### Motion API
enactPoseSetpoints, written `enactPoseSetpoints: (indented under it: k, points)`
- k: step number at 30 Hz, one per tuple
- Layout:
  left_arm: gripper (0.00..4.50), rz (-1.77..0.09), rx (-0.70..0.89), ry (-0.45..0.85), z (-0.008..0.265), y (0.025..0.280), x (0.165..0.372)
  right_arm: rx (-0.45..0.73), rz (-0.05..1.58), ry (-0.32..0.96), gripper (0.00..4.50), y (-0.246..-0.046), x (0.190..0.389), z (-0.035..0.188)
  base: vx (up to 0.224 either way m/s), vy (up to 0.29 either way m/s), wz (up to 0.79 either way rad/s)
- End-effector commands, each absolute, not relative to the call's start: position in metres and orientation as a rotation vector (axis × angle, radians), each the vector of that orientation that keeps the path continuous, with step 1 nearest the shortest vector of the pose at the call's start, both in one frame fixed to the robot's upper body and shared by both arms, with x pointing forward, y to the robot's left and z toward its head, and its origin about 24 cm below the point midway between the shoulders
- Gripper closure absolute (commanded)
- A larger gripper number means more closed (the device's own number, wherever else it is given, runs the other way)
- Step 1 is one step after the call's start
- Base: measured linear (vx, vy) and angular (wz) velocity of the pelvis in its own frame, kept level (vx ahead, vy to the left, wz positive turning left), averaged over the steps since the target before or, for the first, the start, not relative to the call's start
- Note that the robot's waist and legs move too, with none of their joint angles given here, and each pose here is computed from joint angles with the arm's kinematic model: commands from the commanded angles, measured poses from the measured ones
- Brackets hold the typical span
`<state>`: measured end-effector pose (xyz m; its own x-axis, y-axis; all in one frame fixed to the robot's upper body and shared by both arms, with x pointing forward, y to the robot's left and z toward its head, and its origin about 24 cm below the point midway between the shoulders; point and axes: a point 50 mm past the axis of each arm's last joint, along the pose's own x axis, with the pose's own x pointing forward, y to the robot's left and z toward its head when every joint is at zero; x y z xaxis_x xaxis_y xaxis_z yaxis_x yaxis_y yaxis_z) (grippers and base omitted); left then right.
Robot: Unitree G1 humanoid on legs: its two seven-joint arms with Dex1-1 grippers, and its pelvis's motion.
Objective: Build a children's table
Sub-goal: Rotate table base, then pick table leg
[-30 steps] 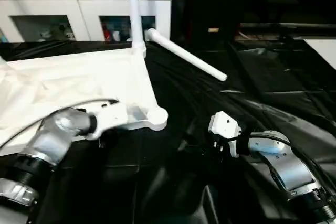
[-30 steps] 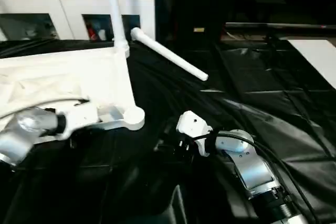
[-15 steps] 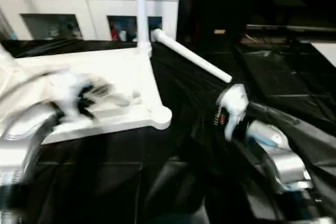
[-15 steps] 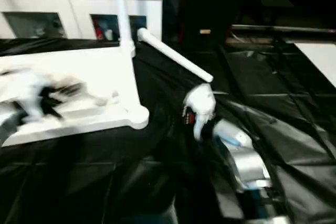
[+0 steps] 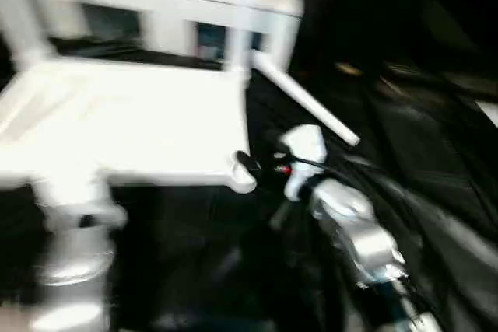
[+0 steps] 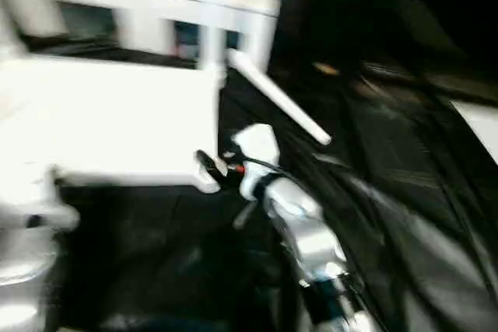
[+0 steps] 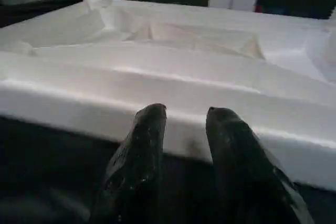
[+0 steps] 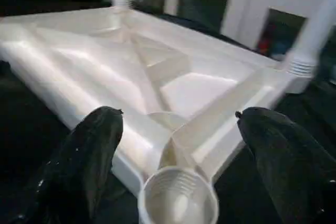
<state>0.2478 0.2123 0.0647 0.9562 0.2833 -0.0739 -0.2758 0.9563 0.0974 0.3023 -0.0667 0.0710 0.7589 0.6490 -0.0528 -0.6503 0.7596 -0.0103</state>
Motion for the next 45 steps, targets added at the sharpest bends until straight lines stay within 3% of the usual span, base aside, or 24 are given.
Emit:
enactPoseSetpoints:
  k: [1,8,11,16,19,21,22,32,35,39,45]
  points:
    - [2.98,0.314,0.117,0.082,0.070,0.211,0.255,-0.030,0.672,0.042,0.49,-0.070,0.308,0.073,-0.010,-0.160,0.42]
    - [2.98,0.324,0.162,0.074,0.075,0.209,0.266,-0.035,0.544,0.076,0.49,-0.083,0.310,0.063,-0.014,-0.222,0.69]
    - [2.98,0.255,0.119,0.039,0.080,0.203,0.270,0.054,0.412,0.110,0.49,-0.098,0.312,0.056,-0.035,-0.273,0.27]
    - [2.98,0.258,0.172,0.060,0.080,0.203,0.273,0.020,0.353,0.090,0.49,-0.112,0.310,0.059,-0.052,-0.248,-0.05]
    - [2.98,0.238,0.168,0.055,0.081,0.202,0.275,0.028,0.273,0.084,0.49,-0.131,0.310,0.061,-0.073,-0.138,-0.02]
    - [2.98,0.234,0.144,0.062,0.079,0.202,0.275,0.003,0.255,0.089,0.49,-0.142,0.309,0.061,-0.062,-0.045,-0.01]
    - [2.98,0.225,0.137,0.073,0.078,0.201,0.276,-0.066,0.266,0.084,0.49,-0.146,0.307,0.062,-0.059,-0.021,-0.01]
    - [2.98,0.204,0.097,0.058,0.080,0.198,0.277,-0.069,0.321,0.068,0.49,-0.134,0.309,0.066,0.000,0.022,0.29]
    - [2.98,0.201,0.098,0.062,0.079,0.198,0.275,-0.005,0.263,0.070,0.49,-0.138,0.312,0.066,0.071,0.008,0.47]
    - [2.98,0.202,0.100,0.075,0.077,0.197,0.271,-0.050,0.232,0.075,0.49,-0.145,0.314,0.066,0.100,0.024,-0.01]
    - [2.98,0.213,0.104,0.088,0.073,0.198,0.268,0.008,0.211,0.089,0.49,-0.152,0.314,0.067,0.077,0.031,-0.03]
